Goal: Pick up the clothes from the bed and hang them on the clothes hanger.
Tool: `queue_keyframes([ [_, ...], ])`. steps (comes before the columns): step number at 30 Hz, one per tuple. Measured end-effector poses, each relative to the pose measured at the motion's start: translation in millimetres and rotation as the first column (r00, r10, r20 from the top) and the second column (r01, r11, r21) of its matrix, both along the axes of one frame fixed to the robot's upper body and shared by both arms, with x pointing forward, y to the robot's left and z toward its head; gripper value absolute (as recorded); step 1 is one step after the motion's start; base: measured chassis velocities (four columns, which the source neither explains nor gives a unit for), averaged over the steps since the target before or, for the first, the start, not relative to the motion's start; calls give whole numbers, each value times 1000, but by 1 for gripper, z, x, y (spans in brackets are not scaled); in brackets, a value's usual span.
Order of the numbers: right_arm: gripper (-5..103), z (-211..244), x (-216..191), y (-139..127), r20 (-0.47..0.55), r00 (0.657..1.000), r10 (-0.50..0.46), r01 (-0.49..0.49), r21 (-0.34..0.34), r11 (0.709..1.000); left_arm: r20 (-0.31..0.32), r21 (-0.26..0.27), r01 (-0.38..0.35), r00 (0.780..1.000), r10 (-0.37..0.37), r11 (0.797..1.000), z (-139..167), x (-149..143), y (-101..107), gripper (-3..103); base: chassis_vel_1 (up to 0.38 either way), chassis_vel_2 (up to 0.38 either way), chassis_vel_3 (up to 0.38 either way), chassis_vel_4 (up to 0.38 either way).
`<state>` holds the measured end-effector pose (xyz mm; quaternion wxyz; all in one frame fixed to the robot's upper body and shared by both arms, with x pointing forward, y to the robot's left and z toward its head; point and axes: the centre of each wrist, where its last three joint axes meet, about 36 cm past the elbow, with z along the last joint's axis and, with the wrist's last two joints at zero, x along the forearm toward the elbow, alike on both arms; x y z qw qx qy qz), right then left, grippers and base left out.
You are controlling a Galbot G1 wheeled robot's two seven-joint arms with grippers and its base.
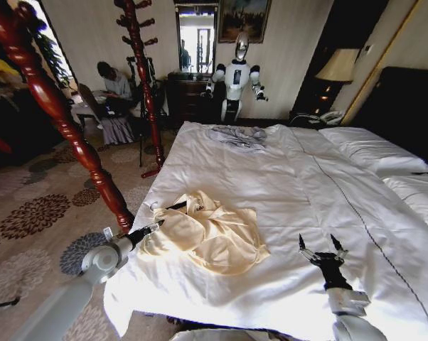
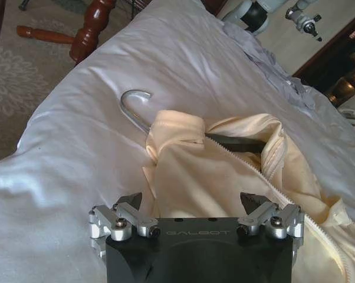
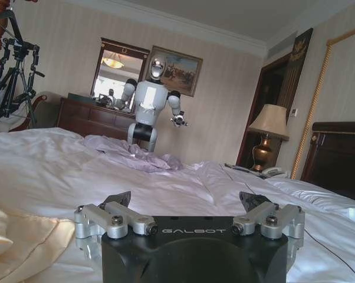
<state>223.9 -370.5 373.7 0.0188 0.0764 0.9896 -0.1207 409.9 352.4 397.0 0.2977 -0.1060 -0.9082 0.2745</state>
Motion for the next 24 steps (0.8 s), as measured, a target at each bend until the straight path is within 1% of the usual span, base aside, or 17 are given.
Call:
queue_keyframes([
  [2, 100, 0, 0, 0, 0, 1000, 0, 0, 0, 1000, -5, -2, -3, 1000, 3, 1000, -2, 0, 0, 93, 0, 0, 0, 0],
  [4, 100, 0, 0, 0, 0, 1000, 0, 0, 0, 1000, -13, -16, -7, 1000, 7, 1000, -7, 2, -1, 90, 0, 0, 0, 0],
  [6, 100, 0, 0, 0, 0, 1000, 0, 0, 0, 1000, -14, -22, -5, 1000, 4, 1000, -8, 2, -3, 90, 0, 0, 0, 0],
  [9, 100, 0, 0, 0, 0, 1000, 0, 0, 0, 1000, -8, -37, 10, 1000, -10, 999, -9, 4, -12, 76, 0, 0, 0, 0],
  [10, 100, 0, 0, 0, 0, 1000, 0, 0, 0, 1000, -8, -37, 10, 1000, -10, 999, -9, 4, -12, 76, 0, 0, 0, 0],
  [13, 100, 0, 0, 0, 0, 1000, 0, 0, 0, 1000, 0, -41, 31, 1000, -31, 999, -5, 2, -21, 59, 0, 0, 0, 0],
  [15, 100, 0, 0, 0, 0, 1000, 0, 0, 0, 1000, 1, -37, 33, 999, -33, 999, -5, 2, -22, 59, 0, 0, 0, 0],
  [18, 100, 0, 0, 0, 0, 1000, 0, 0, 0, 1000, 14, -27, 41, 999, -40, 999, 1, 1, -28, 43, 0, 0, 0, 0],
  [19, 100, 0, 0, 0, 0, 1000, 0, 0, 0, 1000, 14, -27, 41, 999, -40, 999, 1, 1, -28, 43, 0, 0, 0, 0],
  [20, 100, 0, 0, 0, 0, 1000, 0, 0, 0, 1000, 20, -27, 45, 999, -44, 999, 4, 1, -30, 38, 0, 0, 0, 0],
  [21, 100, 0, 0, 0, 0, 1000, 0, 0, 0, 1000, 25, -25, 49, 999, -48, 999, 7, 0, -31, 38, 0, 0, 0, 0],
  [23, 100, 0, 0, 0, 0, 1000, 0, 0, 0, 1000, 40, -18, 63, 997, -62, 998, 17, -3, -35, 27, 0, 0, 0, 0],
  [24, 100, 0, 0, 0, 0, 1000, 0, 0, 0, 1000, 41, -15, 66, 997, -65, 998, 18, -4, -36, 24, 0, 0, 0, 0],
])
